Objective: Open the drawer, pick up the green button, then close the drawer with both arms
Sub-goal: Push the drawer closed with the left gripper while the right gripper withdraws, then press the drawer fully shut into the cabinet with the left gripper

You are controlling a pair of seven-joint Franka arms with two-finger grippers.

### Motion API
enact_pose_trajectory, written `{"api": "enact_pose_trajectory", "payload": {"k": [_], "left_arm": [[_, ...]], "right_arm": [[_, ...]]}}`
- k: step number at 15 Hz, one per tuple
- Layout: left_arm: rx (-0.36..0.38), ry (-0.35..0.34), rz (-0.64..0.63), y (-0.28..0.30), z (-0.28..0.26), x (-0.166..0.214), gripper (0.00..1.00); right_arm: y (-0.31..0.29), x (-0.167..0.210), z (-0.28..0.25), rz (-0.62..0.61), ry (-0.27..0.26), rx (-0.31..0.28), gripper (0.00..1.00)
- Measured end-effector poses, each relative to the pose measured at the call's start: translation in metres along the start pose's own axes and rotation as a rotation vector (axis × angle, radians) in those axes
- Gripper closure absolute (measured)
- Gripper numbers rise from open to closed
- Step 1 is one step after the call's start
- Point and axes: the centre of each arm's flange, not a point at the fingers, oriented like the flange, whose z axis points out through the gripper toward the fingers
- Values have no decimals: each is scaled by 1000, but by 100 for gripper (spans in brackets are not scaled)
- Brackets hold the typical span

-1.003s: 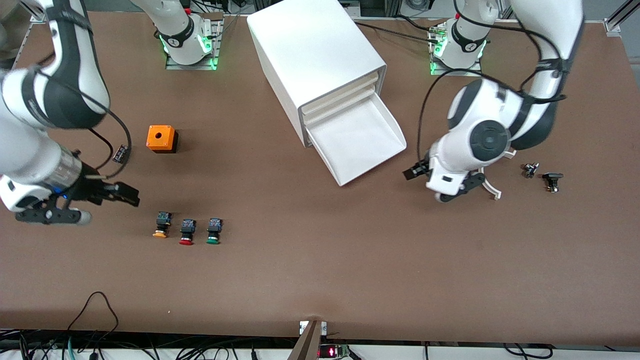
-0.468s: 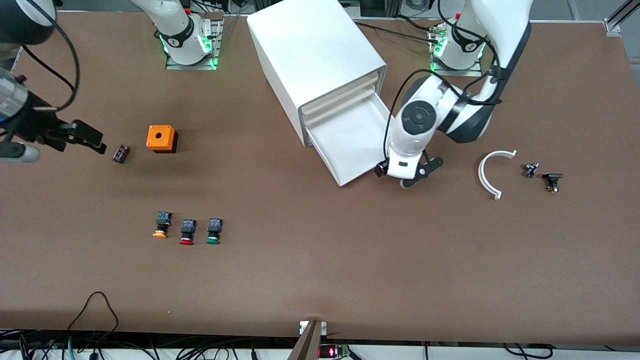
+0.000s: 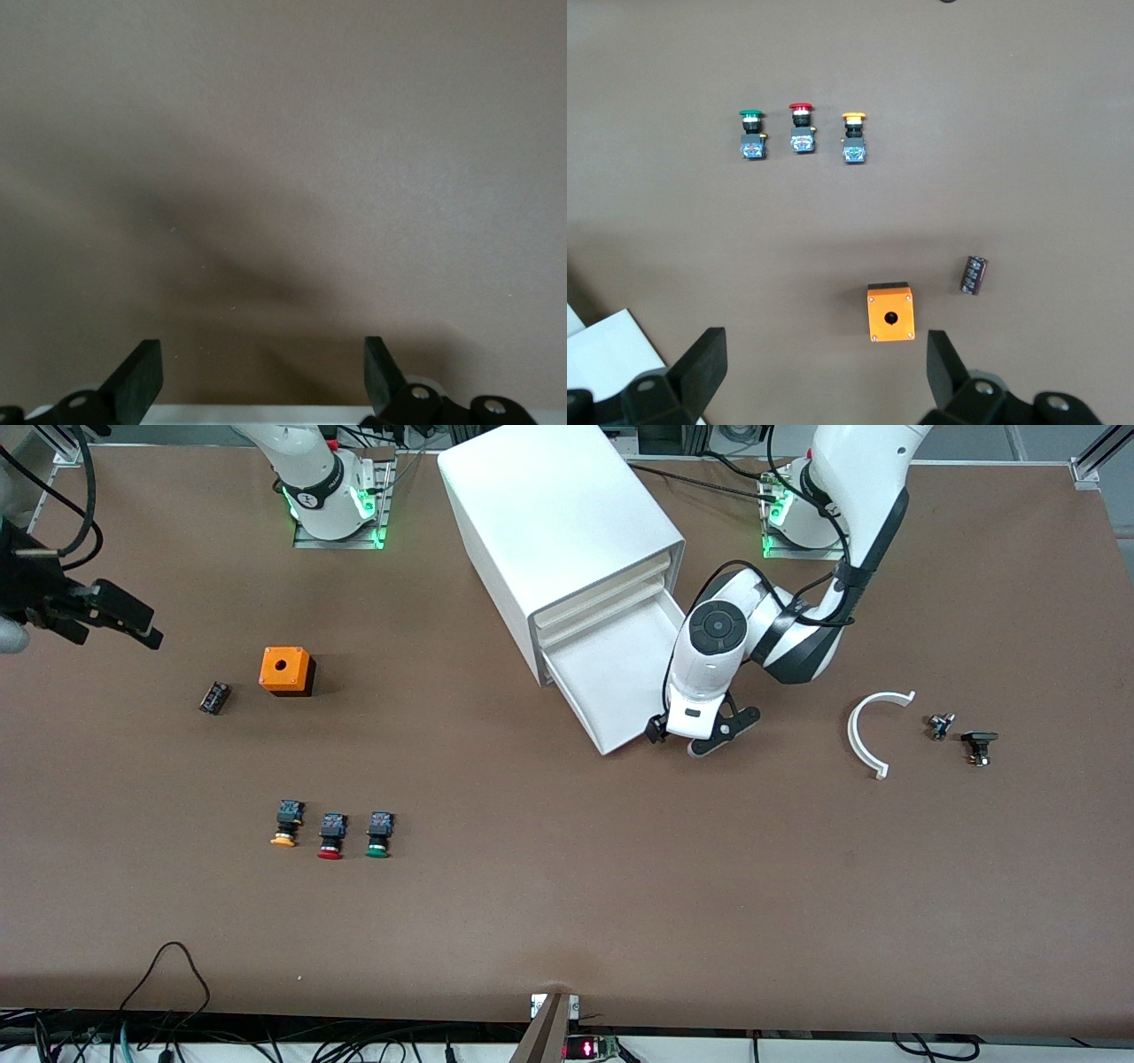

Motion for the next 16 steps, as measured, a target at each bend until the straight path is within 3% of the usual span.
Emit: {"api": "enact_pose_trajectory", "payload": {"k": [7,16], "left_arm": [[1,-22,46,10,7,-30,0],[5,-105,71,24,20,-85,0]], "right_arm": [[-20,-23,16,-73,-20,-59,0],[-32,-25,15,-94,-19,-62,0]]}}
